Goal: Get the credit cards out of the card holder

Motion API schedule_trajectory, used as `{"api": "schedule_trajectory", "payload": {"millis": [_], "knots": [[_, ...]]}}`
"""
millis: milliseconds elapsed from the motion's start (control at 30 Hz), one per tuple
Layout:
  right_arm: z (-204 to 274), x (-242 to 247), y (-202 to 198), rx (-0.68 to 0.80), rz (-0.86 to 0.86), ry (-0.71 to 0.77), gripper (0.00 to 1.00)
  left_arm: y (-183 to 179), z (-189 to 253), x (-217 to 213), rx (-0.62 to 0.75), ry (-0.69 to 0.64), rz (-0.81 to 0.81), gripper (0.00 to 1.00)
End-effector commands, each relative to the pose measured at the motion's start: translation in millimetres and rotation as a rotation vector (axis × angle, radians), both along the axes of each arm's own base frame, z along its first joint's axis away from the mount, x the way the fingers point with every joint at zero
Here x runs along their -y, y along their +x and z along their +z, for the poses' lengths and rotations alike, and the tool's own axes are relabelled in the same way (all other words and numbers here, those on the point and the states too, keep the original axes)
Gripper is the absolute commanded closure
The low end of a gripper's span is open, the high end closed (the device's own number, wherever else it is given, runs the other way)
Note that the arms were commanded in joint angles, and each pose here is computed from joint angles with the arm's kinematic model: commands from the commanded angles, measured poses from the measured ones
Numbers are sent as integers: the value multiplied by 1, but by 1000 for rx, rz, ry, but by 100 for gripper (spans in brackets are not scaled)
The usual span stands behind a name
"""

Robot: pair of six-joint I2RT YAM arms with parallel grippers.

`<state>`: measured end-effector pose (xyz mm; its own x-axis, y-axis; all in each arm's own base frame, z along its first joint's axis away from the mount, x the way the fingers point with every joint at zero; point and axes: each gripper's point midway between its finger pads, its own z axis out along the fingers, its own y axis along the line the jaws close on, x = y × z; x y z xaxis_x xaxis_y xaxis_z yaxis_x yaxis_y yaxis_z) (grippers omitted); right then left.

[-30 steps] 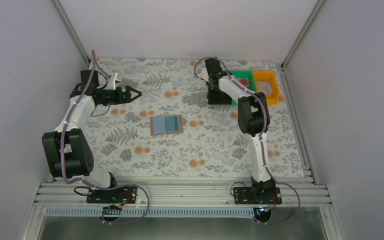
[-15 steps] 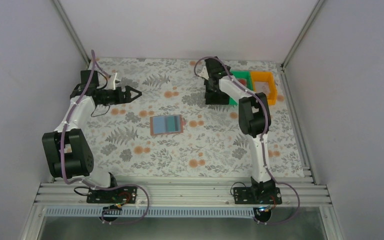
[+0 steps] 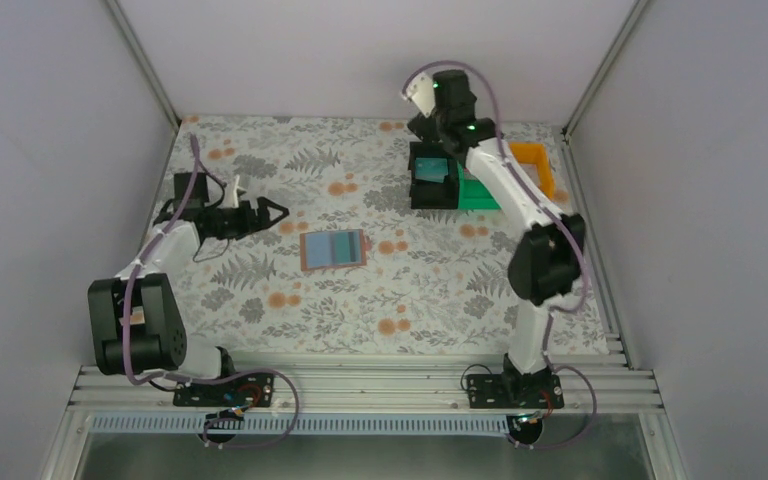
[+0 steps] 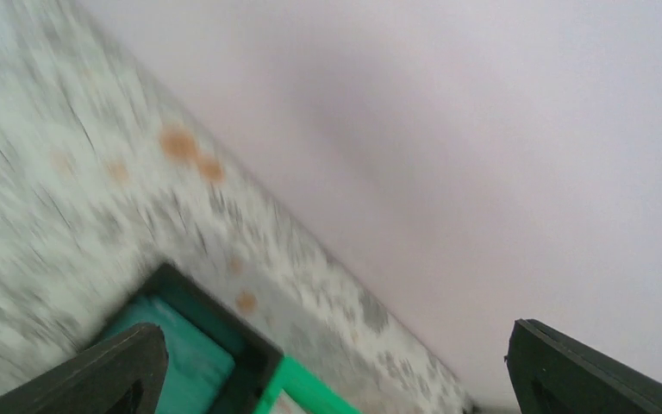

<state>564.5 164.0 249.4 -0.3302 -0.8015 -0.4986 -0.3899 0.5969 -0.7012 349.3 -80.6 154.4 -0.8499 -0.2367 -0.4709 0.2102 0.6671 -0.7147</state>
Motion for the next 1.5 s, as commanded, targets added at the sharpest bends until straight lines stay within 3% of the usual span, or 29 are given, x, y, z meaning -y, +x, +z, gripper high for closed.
{"api": "schedule_trajectory", "payload": {"millis": [0,100,200,300,533,733,1000,1467], "knots": [[169,-59,-73,209,199,665,0,-5,-22,11,-59,23,71,0],[176,-98,-109,14,274,837,0,-19,-38,34,-118,-1,40,0],[132,-139,-142,-222,318,872,0,-26,-51,36,-177,2,74,0],[88,-168,-173,-351,321,898,0,-33,-67,31,-228,13,122,0],[-43,-191,-207,-690,104,901,0,-45,-84,24,-277,31,193,0],[-124,-176,-205,-781,-109,786,4,-50,-87,26,-286,9,192,0],[-205,-170,-219,-942,-187,639,1,-55,-101,29,-326,-12,189,0],[-225,-192,-235,-1091,-119,684,7,-61,-120,35,-387,-27,174,0]]}}
